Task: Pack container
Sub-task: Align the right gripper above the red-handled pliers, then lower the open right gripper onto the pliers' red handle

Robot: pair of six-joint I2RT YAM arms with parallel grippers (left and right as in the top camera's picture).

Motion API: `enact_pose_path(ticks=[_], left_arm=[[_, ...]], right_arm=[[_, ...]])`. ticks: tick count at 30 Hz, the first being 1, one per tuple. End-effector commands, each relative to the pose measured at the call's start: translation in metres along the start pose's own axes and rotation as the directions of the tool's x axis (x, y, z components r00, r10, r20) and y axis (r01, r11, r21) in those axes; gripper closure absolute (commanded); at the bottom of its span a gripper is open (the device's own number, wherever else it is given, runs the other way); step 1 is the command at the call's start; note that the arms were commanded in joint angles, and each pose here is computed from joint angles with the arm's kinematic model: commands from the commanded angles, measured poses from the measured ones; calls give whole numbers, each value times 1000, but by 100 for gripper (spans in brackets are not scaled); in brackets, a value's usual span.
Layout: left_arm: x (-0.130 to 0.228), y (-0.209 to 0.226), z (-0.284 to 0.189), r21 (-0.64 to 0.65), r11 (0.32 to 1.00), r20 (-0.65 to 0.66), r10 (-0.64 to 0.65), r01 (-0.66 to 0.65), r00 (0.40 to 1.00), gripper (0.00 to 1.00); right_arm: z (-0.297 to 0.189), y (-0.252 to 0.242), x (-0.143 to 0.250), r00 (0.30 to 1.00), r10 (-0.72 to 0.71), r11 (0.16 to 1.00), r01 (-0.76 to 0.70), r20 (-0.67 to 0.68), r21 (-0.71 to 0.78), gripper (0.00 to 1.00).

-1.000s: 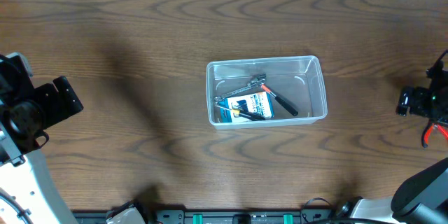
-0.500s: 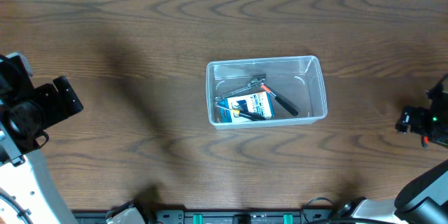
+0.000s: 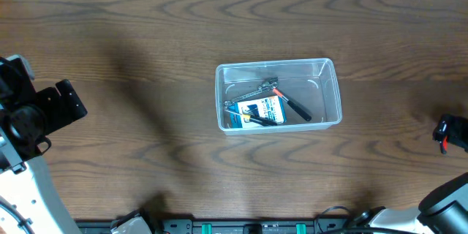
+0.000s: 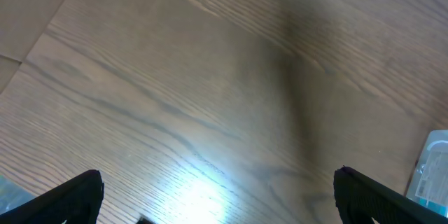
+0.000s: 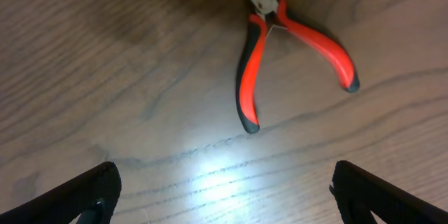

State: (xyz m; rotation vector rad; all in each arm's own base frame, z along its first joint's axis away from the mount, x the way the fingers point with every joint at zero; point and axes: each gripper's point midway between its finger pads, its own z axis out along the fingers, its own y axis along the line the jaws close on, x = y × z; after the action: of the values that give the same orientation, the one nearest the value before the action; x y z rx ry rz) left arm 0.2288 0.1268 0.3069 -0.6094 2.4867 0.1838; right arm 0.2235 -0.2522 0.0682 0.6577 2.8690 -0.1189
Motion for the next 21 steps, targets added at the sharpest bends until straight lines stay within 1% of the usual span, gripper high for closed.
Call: enact_pose_path(ticks=[1,4,9,13,21], left_arm=[[-3,0,-2,4,1000,9,-16,16,1000,2],[-3,0,-2,4,1000,9,-16,16,1000,2],[-3,0,-2,4,1000,9,-16,16,1000,2],[-3,0,-2,4,1000,9,-16,16,1000,2],[-3,0,-2,4,1000,9,-16,16,1000,2]], right_arm=[[22,7,7,999,-11,998,7,-53,-62,1],[44,15,13,995,-1,992,-12,-101,-122,1],[71,18,20,987,13,989,-36,-158,-143,1],[80,15,16,989,12,990,-32,-146,-138,1],[82,13,4,995,-1,993,-11,-98,-121,1]])
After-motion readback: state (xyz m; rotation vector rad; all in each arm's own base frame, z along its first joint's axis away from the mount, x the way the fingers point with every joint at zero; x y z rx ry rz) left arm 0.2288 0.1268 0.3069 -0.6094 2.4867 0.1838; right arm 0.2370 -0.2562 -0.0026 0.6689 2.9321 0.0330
